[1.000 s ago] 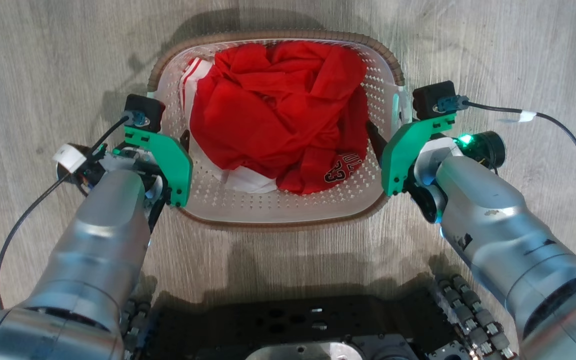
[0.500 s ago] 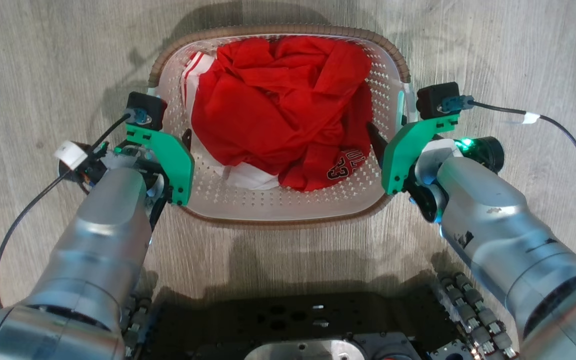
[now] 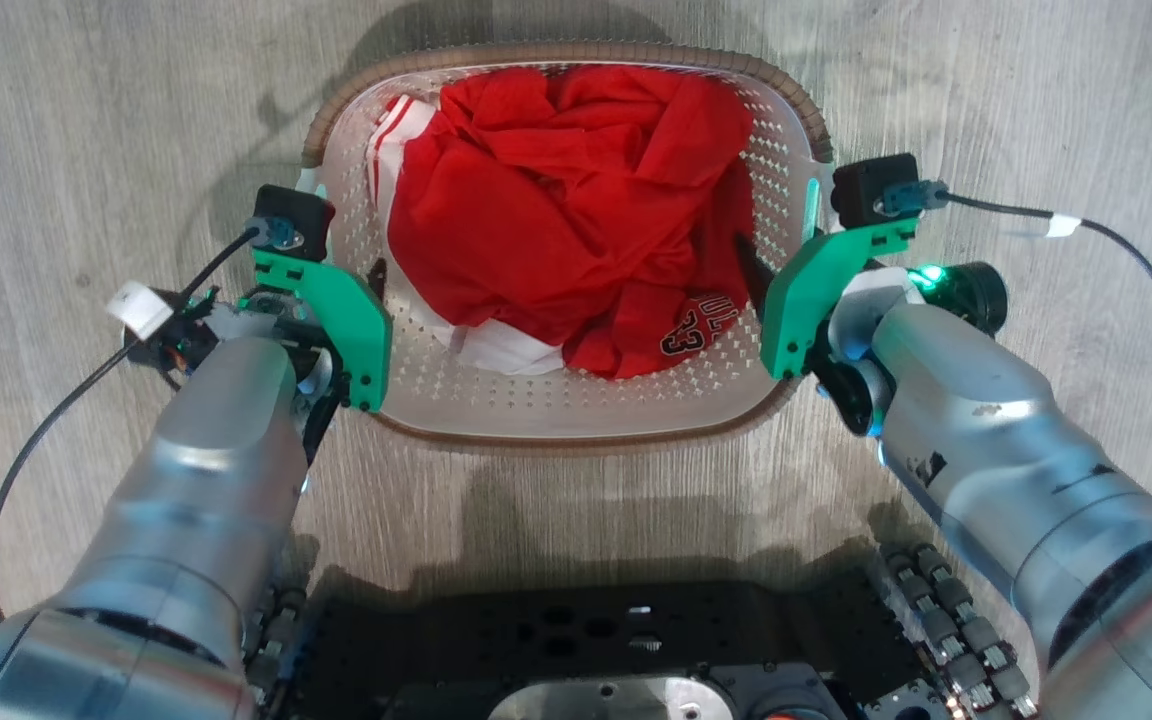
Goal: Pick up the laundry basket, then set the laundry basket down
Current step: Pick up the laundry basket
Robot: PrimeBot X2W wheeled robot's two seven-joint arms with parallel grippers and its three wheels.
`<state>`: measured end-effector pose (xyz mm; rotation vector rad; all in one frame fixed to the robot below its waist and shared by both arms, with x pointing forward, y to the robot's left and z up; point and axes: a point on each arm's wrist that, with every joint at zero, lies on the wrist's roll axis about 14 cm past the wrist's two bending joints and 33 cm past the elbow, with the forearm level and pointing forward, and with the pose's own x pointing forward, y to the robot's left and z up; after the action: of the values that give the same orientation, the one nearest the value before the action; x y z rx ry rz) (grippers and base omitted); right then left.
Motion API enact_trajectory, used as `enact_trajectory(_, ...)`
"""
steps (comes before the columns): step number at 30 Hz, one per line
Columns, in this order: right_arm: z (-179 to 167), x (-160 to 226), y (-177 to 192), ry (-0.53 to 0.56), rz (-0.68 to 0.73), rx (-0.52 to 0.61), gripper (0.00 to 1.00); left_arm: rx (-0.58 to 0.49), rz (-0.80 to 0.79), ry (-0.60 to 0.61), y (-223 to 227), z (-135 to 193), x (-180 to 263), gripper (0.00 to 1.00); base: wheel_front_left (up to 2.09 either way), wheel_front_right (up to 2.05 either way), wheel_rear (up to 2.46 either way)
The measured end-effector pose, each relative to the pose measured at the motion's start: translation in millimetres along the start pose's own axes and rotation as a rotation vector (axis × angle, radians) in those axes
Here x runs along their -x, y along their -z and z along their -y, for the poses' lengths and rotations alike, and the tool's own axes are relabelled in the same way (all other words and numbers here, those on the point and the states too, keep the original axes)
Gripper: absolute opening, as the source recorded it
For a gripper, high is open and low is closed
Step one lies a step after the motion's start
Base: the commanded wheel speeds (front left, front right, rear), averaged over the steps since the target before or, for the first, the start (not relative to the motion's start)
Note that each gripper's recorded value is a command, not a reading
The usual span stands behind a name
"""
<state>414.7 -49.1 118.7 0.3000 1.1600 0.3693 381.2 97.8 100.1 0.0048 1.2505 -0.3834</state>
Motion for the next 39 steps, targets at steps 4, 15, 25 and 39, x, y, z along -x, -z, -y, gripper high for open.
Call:
enact_trajectory(4,-1.7,-2.2,-4.8,-0.006,0.007,-0.001,0.00,0.012,-0.001,0.005,1.0,1.1,-0.1,0.00,0.00,0.00,0.00)
enact_trajectory(15,4.1,-0.6,-2.8,0.013,0.010,-0.015,0.00,0.033,-0.004,0.018,-1.0,4.4,-0.1,0.00,0.00,0.00,0.00)
enact_trajectory(25,2.6,13.3,-11.0,0.022,-0.001,0.033,0.00,-0.007,-0.004,0.033,-8.1,13.3,11.6,0.00,0.00,0.00,0.00)
enact_trajectory(39,-20.2,65.4,-30.6,0.023,0.018,0.096,0.00,0.012,0.026,0.023,-14.8,28.0,62.8,0.00,0.00,0.00,0.00)
